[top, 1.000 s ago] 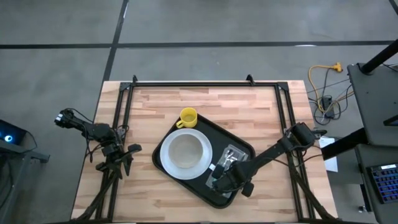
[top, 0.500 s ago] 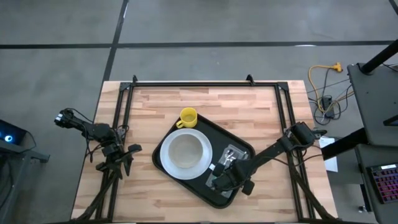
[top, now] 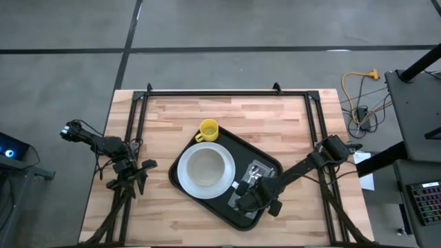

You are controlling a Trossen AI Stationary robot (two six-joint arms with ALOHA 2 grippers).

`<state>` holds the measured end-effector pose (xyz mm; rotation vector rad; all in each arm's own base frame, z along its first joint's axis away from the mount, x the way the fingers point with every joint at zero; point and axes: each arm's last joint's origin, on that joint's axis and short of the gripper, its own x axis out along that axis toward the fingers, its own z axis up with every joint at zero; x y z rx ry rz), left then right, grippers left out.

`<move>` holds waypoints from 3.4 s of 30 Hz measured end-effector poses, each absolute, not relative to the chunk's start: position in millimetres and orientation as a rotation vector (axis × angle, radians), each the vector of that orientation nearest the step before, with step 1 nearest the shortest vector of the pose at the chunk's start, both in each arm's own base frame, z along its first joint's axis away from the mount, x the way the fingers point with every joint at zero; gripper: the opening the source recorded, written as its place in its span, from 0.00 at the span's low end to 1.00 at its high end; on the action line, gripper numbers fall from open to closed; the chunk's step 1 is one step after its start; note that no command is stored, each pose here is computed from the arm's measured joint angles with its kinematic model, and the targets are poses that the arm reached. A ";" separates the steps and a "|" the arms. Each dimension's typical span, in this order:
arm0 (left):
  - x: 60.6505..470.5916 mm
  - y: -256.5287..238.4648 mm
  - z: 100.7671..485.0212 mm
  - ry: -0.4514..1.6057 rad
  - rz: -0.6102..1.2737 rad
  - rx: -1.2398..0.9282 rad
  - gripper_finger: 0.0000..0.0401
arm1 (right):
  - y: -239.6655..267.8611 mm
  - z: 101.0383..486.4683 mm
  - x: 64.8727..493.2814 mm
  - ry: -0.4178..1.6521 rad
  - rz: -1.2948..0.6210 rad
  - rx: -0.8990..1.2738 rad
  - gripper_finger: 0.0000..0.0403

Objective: Set up tray
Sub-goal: Put the blue knife on the gray napkin to the right of the blue fork, then return to Home Position

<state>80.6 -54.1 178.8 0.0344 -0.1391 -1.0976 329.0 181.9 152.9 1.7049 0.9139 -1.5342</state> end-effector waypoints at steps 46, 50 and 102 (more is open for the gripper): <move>80.6 -54.1 178.8 -0.138 -1.098 0.034 0.28 | 94.0 387.4 198.5 0.704 0.432 -0.402 0.27; 80.6 -54.1 178.8 -0.138 -1.098 0.034 0.28 | 82.3 412.8 182.9 0.490 0.449 -0.482 0.27; 80.6 -54.1 178.8 -0.139 -1.098 0.034 0.28 | -7.7 221.7 125.2 0.078 0.210 -0.154 0.27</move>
